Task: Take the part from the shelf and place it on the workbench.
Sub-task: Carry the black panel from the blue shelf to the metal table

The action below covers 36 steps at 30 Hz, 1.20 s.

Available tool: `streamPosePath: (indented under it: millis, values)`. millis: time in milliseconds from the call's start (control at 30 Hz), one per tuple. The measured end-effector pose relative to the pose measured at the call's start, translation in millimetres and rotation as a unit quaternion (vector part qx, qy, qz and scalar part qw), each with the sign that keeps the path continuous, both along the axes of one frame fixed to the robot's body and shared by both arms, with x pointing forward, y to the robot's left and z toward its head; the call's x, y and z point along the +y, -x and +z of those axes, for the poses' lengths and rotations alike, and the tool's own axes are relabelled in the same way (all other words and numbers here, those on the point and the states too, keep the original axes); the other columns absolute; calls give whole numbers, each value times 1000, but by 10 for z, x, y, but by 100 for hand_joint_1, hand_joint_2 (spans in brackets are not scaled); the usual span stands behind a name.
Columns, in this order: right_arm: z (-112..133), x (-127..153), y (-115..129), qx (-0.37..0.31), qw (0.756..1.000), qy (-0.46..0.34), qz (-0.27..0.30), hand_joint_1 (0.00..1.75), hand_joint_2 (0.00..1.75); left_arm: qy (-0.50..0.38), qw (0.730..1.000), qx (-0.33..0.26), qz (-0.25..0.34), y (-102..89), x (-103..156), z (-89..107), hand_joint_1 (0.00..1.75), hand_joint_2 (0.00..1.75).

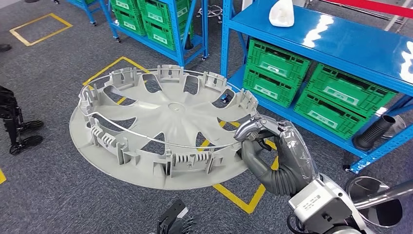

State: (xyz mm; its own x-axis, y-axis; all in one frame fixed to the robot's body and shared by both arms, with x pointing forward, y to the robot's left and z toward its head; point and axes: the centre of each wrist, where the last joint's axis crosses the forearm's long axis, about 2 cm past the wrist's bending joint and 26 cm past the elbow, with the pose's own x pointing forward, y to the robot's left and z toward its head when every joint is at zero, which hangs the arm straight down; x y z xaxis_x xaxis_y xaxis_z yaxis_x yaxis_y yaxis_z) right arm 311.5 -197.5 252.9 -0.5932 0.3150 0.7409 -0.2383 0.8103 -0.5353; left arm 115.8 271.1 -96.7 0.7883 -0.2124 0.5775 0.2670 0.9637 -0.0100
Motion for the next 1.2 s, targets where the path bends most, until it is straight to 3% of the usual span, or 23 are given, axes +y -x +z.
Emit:
streamPosePath:
  millis: [1200]
  values:
    - [13, 21, 11, 10, 1000, -4, 4, 175, 175, 1, 1000, 0, 11, 35, 16, -7, 0, 175]
